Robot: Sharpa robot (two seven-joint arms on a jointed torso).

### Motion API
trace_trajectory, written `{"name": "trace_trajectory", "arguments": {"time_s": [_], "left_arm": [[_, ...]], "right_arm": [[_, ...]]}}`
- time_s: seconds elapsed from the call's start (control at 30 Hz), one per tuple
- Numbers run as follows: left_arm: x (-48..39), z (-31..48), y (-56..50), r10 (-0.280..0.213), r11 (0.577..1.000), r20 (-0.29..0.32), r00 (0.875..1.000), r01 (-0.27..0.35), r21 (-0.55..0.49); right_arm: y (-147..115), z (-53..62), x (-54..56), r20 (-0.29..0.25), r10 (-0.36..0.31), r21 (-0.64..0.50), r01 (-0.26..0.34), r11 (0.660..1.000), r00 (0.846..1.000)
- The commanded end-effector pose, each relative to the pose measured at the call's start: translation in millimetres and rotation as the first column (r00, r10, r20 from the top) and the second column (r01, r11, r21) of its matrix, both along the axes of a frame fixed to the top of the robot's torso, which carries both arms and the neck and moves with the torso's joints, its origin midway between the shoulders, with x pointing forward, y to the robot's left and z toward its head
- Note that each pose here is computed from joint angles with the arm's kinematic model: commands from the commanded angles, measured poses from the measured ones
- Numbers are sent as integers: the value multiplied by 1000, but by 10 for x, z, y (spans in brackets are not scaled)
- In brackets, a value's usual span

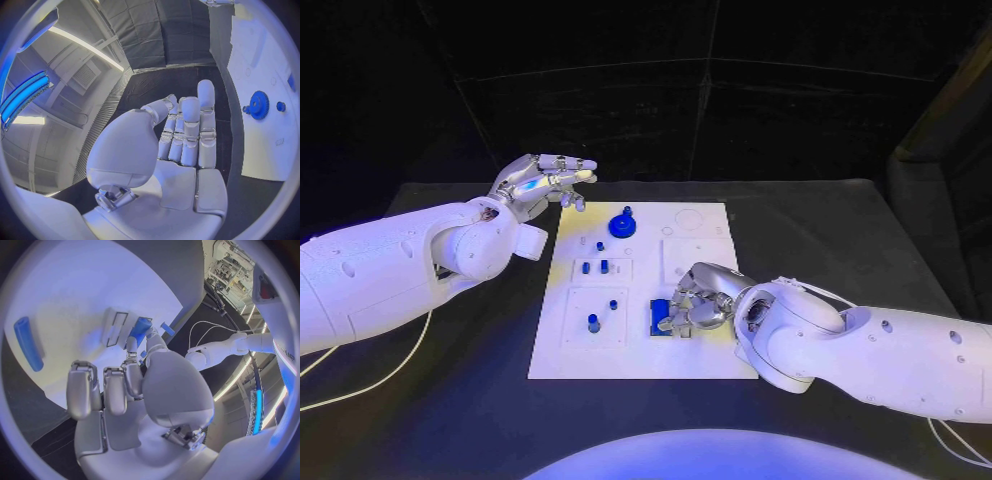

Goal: Assemble the parts on the task board

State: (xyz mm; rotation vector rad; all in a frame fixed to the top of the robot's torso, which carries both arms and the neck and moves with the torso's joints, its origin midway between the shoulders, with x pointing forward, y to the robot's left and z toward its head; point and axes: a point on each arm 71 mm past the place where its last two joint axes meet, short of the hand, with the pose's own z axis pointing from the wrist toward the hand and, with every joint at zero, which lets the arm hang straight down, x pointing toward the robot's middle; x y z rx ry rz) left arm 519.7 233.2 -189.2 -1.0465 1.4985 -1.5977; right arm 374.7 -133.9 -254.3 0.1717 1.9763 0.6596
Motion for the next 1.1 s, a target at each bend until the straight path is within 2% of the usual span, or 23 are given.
{"name": "trace_trajectory", "arguments": {"time_s": [0.03, 0.33, 0.47, 0.53, 0.63, 0.73, 0.97, 1.1], "left_arm": [[1, 14, -12, -10, 1000, 4, 1000, 10, -7], [2, 14, -8, -9, 1000, 4, 1000, 9, -7], [2, 14, -7, -9, 1000, 4, 1000, 9, -7], [1, 13, -6, -9, 1000, 4, 1000, 9, -7], [0, 13, -5, -9, 1000, 4, 1000, 9, -7], [1, 12, 1, -7, 1000, 4, 1000, 7, -6], [0, 11, 0, -7, 1000, 3, 1000, 7, -6], [-5, 12, -12, -10, 1000, 3, 1000, 10, -7]], "right_arm": [[5, -4, 0, 24, 24, -49, -23, 999, 999], [-12, 5, 11, 47, 22, -54, -19, 998, 999], [-27, 20, 6, 50, 18, -22, -17, 1000, 999], [-55, 36, 1, 50, 20, 28, -21, 999, 999], [-156, 67, -22, 34, 16, 123, -20, 992, 999], [-319, 98, -41, 31, -5, 158, 0, 987, 999], [-794, 183, -18, 23, -78, 92, 76, 993, 997], [-946, 196, -32, 17, -101, 38, 100, 994, 995]]}}
